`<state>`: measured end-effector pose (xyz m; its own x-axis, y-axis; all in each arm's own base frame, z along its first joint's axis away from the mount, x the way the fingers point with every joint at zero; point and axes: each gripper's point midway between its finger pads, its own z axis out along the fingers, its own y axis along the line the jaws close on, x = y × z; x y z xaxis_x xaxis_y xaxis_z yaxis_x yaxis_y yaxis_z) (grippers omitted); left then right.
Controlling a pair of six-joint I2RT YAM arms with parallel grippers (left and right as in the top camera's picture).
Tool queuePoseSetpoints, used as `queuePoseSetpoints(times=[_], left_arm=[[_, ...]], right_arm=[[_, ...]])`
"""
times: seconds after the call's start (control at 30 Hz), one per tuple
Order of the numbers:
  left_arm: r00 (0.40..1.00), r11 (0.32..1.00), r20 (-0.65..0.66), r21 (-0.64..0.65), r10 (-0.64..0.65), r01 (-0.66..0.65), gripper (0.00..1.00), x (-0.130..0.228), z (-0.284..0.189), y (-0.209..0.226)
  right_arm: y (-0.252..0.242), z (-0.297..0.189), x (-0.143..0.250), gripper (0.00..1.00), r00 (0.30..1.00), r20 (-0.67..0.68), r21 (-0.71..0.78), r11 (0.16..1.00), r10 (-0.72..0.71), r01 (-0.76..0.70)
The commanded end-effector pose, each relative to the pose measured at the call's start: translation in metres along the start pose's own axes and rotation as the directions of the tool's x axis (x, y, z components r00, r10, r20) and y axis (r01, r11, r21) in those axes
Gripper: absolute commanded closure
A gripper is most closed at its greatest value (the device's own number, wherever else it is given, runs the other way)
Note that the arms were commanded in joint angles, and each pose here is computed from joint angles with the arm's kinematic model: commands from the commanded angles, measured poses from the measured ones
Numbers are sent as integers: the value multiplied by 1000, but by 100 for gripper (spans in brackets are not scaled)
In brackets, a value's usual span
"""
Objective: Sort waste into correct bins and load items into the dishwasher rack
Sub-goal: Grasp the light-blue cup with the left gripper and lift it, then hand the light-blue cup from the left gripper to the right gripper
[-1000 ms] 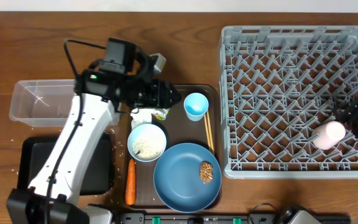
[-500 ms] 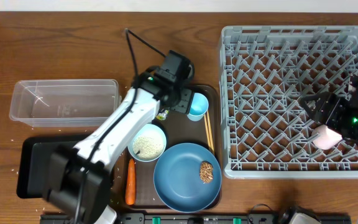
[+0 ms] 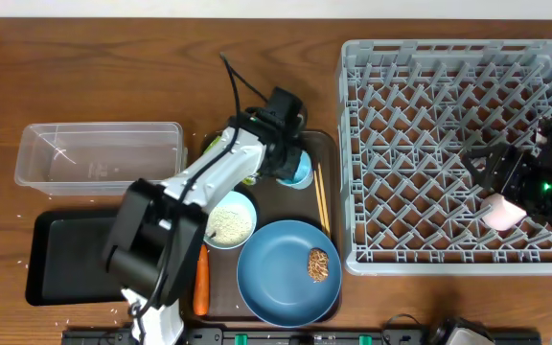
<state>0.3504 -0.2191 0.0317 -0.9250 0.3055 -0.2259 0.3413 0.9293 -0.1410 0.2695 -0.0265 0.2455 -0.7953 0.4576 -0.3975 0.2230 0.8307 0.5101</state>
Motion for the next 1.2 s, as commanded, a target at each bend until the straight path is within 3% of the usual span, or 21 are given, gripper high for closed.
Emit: queuePoseSetpoints(times=[0.0,0.13,0.37,0.53,0.7,0.8,0.9,1.17], left_arm=[[999,1000,-33,-10,-16,15,94,8,7,3],[1000,1000,-9,-6,-17,17,94,1,-14,0],[989,1000,145,27,-12,8,94,-16,-102,-9],[952,956,306,287,-30,-62,94,-21,-189,-38],[906,805,412,566,-91,-177,94,-13,-270,-55],[907,685,405,693,-112,-225,94,-2,-299,-64],[917,554,385,788,-105,-268,94,8,-319,-76],[921,369,385,866,-66,-336,94,23,-348,-93]], right_arm=[[0,-3,3,24,1000,-6,24,999,-24,24],[-4,-3,5,24,1000,-15,45,999,-26,26],[9,-1,10,24,998,-36,-12,998,-61,61],[51,-1,19,25,979,-40,-213,959,-199,186],[119,-13,29,27,927,53,-517,784,-372,344],[160,-26,35,28,887,134,-661,627,-441,412],[188,-31,40,29,850,186,-713,527,-493,462],[256,-46,75,29,671,393,-751,201,-629,629]])
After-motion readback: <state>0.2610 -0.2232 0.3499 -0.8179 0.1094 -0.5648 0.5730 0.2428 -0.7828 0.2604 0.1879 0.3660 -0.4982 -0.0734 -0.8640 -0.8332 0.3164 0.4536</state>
